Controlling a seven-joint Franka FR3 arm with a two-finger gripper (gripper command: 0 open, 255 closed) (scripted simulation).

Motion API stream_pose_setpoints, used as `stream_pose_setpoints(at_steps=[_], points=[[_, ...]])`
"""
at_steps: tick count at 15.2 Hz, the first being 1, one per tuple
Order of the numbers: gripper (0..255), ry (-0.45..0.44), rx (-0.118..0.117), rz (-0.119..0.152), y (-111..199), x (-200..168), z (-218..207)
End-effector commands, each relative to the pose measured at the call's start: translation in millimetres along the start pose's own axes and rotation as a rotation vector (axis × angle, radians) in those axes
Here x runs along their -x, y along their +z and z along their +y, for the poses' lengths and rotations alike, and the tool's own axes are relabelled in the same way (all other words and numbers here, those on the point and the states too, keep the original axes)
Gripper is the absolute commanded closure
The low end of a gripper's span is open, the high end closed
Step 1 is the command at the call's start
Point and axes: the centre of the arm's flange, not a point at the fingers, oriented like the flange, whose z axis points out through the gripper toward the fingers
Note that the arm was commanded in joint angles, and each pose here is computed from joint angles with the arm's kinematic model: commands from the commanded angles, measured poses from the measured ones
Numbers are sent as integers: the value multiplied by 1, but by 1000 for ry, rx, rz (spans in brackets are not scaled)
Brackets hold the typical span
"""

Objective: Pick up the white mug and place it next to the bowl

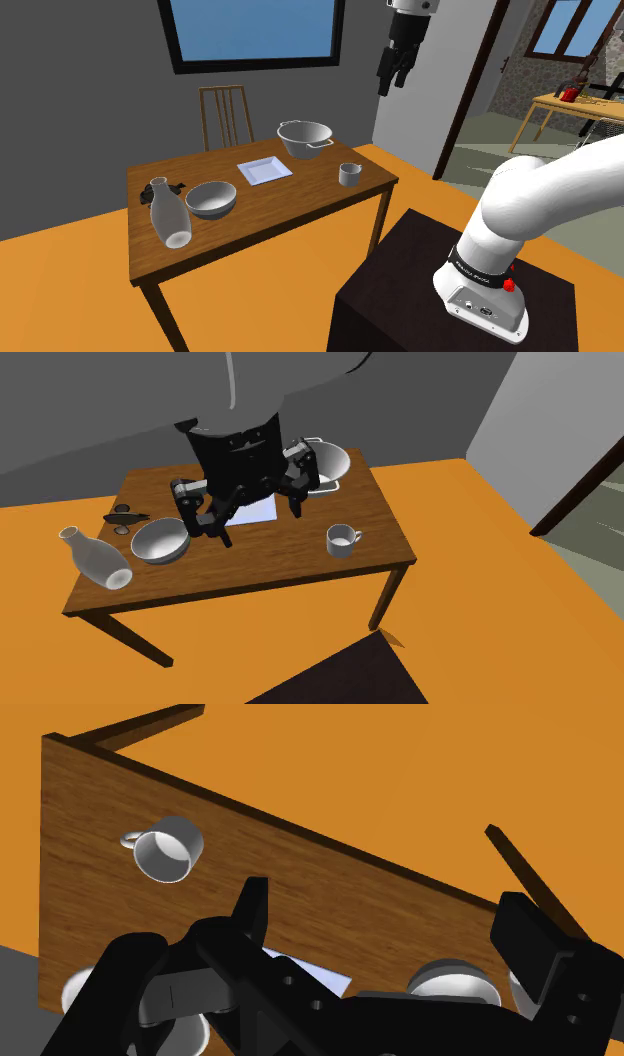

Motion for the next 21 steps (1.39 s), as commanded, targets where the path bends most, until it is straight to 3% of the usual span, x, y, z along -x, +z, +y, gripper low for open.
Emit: stream_pose_setpoints(at_steps=[1,21], points=[[0,0,0,0,0,0,0],[0,23,10,7,221,-92,108]])
